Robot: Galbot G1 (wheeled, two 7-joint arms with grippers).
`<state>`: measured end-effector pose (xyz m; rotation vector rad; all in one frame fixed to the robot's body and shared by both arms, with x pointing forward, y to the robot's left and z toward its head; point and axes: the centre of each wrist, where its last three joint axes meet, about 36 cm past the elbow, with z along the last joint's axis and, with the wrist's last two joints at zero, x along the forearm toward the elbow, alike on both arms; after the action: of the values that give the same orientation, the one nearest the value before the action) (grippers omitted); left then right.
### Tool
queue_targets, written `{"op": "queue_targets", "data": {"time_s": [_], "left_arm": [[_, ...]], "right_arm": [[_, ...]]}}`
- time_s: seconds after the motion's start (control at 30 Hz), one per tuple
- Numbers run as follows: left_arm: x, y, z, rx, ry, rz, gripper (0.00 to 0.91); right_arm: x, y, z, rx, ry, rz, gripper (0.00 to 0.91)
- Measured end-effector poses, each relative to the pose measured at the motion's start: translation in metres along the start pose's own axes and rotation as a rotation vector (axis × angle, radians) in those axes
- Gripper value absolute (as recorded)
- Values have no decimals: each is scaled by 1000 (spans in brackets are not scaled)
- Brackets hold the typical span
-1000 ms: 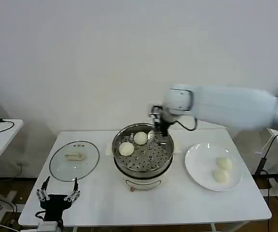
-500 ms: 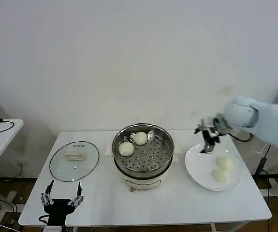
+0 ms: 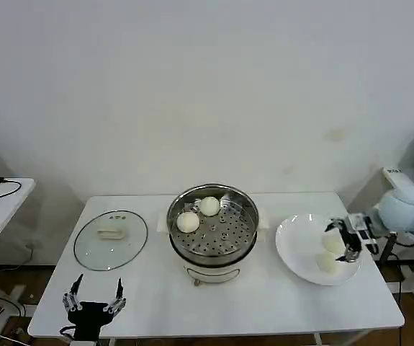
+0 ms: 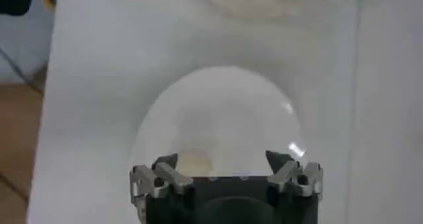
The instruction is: Take steamed baozi put them in steamer then cover it.
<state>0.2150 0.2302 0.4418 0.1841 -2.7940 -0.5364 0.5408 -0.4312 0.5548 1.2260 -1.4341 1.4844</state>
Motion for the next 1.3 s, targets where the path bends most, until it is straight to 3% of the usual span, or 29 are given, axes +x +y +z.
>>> {"op": "queue_targets", "data": {"time_s": [0.4, 0.9, 1.0, 1.07, 1.3], "left_arm": [[1, 2, 4, -8, 17, -12, 907], [0, 3, 5, 0, 23, -24, 907], [-1, 4, 5, 0, 25, -27, 907], [-1, 5, 5, 1, 25, -29, 907], [-2, 5, 6, 3, 25, -29, 907]], "right_arm": [[-42, 3, 28, -26, 47, -71, 907], [-95, -17, 18, -33, 54, -138, 907], [-103, -21, 14, -35, 53, -148, 887], [-107, -22, 12, -35, 55, -156, 776], [-112, -26, 9, -45, 72, -169, 665]]}}
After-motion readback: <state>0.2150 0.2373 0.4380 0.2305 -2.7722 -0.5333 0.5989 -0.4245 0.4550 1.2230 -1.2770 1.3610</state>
